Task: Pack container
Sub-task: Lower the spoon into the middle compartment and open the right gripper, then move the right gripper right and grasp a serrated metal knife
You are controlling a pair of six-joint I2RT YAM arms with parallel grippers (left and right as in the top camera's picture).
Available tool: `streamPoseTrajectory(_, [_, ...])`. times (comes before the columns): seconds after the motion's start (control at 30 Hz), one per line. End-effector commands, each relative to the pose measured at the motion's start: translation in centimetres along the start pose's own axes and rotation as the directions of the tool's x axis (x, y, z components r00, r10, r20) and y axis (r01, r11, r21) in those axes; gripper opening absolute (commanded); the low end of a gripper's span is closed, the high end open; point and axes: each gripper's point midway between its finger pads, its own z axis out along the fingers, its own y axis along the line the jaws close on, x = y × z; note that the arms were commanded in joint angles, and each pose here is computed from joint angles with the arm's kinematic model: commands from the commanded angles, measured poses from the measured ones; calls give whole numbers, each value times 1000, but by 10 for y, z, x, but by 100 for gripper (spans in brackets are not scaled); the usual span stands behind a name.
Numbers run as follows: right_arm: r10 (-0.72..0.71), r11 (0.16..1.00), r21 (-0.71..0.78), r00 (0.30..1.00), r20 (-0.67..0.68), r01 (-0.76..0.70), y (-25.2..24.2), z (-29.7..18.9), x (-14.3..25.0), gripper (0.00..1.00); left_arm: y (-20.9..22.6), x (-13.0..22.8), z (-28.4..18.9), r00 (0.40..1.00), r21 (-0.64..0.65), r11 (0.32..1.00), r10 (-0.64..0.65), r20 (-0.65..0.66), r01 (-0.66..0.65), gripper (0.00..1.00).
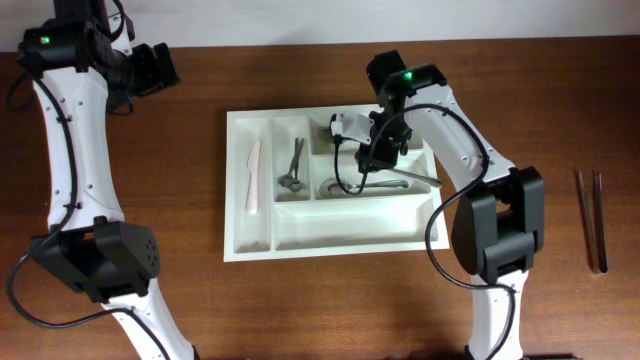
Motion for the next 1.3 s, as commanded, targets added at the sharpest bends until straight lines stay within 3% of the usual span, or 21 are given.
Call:
streamPoseTrajectory(0.0, [-56, 998, -22, 998, 18, 57, 3, 9, -5, 25, 0, -3, -5, 1000, -2, 1000, 7, 17, -7, 99])
streamPoseTrajectory(0.4, [-165, 986, 11, 985, 59, 164, 15, 20, -47, 26, 0, -3, -5, 1000, -2, 1000, 7, 17, -7, 99])
streamPoseTrajectory(0.43, [-166, 986, 18, 985, 51, 165, 14, 20, -46, 30, 0, -3, -5, 1000, -2, 1000, 7, 17, -7, 99])
streamPoseTrajectory(0.47, [-160, 987, 31, 987, 29, 159, 11, 20, -43, 49, 0, -3, -5, 1000, -2, 1000, 7, 17, -7, 99])
streamPoseTrajectory(0.53, [-123, 992, 37, 992, 18, 123, 9, 20, -40, 68, 0, -3, -5, 1000, -2, 1000, 7, 17, -7, 99])
streamPoseTrajectory(0.73, [-51, 996, 76, 998, 35, 49, 0, 10, -45, 73, 0, -3, -5, 1000, -2, 1000, 6, 17, -6, 99])
streamPoseTrajectory(0.8, [123, 975, 182, 992, 17, -124, -22, -13, -37, 73, 0, -3, -5, 1000, -2, 1000, 7, 17, -7, 99])
streamPoseTrajectory(0.93, [437, 830, 376, 899, 17, -411, -59, -72, 17, 73, 0, -3, -5, 1000, -2, 1000, 7, 17, -7, 99])
streamPoseTrajectory(1.03, [594, 733, 368, 802, 63, -572, -61, -101, 55, 73, 0, -3, -5, 1000, -2, 1000, 7, 17, -7, 99])
streamPoseTrajectory(1.1, [711, 630, 368, 699, 83, -684, -65, -121, 101, 72, 0, -3, -5, 1000, -2, 1000, 6, 17, -6, 99])
streamPoseTrajectory(1.27, [853, 444, 367, 511, 105, -817, -72, -141, 194, 70, 0, -3, -5, 1000, -2, 1000, 6, 17, -6, 99])
